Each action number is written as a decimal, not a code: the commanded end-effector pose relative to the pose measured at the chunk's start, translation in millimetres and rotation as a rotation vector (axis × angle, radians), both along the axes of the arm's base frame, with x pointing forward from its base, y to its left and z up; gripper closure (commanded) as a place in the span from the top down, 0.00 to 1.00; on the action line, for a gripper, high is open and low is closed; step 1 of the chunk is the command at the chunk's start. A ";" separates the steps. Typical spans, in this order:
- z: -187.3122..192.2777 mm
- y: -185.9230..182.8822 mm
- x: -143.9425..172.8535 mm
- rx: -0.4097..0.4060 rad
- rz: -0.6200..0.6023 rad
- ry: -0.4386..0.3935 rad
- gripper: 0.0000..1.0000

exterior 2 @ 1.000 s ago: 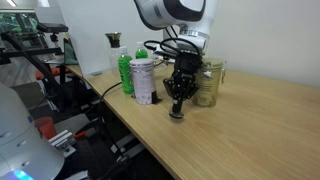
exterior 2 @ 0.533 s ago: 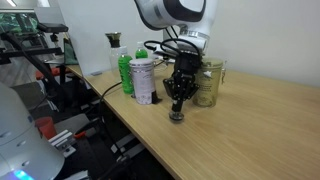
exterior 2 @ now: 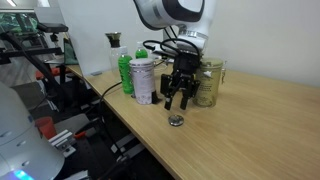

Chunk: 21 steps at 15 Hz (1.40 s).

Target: Remove the silver ring from the filter

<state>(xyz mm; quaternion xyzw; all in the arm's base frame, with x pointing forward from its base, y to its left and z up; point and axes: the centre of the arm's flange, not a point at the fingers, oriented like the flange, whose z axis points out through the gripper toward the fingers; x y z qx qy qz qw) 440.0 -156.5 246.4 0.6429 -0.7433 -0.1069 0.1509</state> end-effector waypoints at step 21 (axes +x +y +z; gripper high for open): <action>137.3 81.2 -24.1 -0.036 0.202 -0.260 1.00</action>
